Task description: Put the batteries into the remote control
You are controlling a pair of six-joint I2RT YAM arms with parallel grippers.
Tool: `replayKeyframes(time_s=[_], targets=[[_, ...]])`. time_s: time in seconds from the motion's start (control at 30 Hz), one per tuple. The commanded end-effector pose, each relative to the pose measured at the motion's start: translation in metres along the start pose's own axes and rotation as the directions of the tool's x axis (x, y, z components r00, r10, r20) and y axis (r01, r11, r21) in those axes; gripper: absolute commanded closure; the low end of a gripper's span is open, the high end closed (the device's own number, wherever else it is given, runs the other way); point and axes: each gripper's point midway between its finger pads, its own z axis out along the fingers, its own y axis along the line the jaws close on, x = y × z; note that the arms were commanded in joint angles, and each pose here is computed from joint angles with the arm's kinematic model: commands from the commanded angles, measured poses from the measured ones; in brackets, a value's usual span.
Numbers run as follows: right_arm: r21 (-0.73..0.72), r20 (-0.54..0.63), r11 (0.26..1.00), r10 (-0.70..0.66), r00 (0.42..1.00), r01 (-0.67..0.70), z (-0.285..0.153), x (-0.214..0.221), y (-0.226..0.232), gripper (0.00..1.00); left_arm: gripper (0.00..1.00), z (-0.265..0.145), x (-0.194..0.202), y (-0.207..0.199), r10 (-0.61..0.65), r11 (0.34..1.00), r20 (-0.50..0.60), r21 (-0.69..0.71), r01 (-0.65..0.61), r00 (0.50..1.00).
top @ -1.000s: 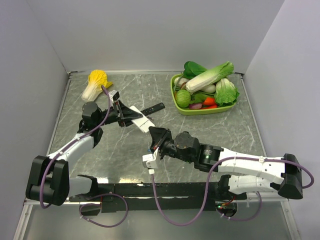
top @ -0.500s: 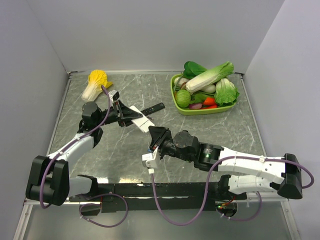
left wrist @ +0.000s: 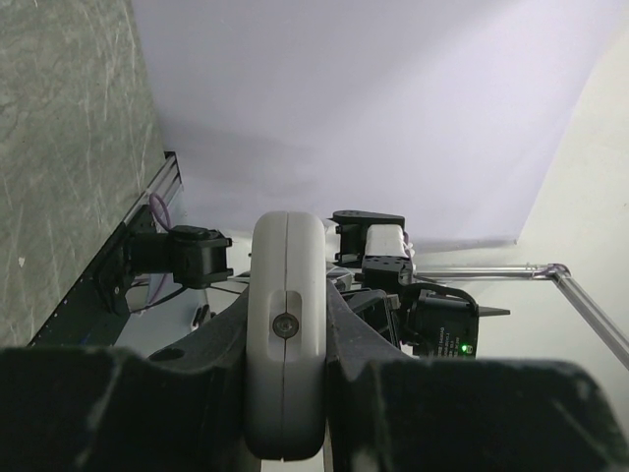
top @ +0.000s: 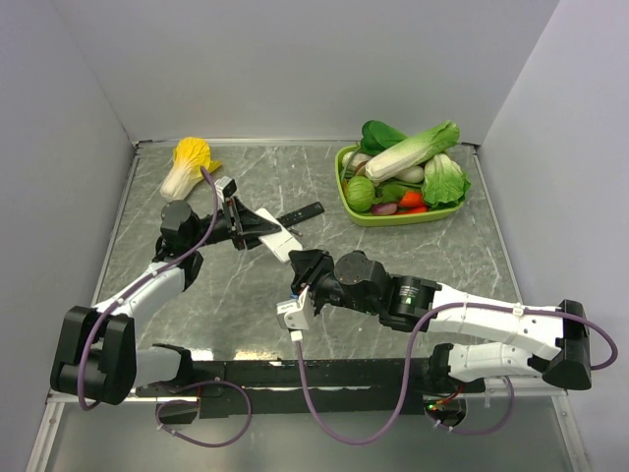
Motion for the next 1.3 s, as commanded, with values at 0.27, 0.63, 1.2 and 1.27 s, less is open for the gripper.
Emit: replayKeyframes(time_s=[0.27, 0.63, 1.2, 1.27], targets=[[-0.212, 0.008, 0.976, 0.055, 0.998, -0.052, -0.001, -0.004, 0.044, 0.62, 0.98, -0.003, 0.014, -0.028, 0.066, 0.996, -0.025, 0.065, -0.064, 0.998], [-0.163, 0.018, 0.983, 0.085, 0.996, -0.081, -0.003, -0.006, 0.024, 0.54, 0.98, -0.003, 0.009, -0.004, 0.037, 0.999, 0.014, 0.031, -0.037, 0.999], [-0.077, 0.078, 0.992, 0.110, 0.991, -0.104, -0.010, -0.012, -0.010, 0.39, 0.98, -0.001, 0.002, 0.011, 0.019, 1.000, 0.043, 0.004, -0.019, 0.999], [-0.055, 0.086, 0.991, 0.123, 0.989, -0.118, -0.010, -0.013, -0.015, 0.38, 0.98, -0.001, 0.001, 0.013, 0.022, 1.000, 0.048, 0.000, -0.022, 0.999]])
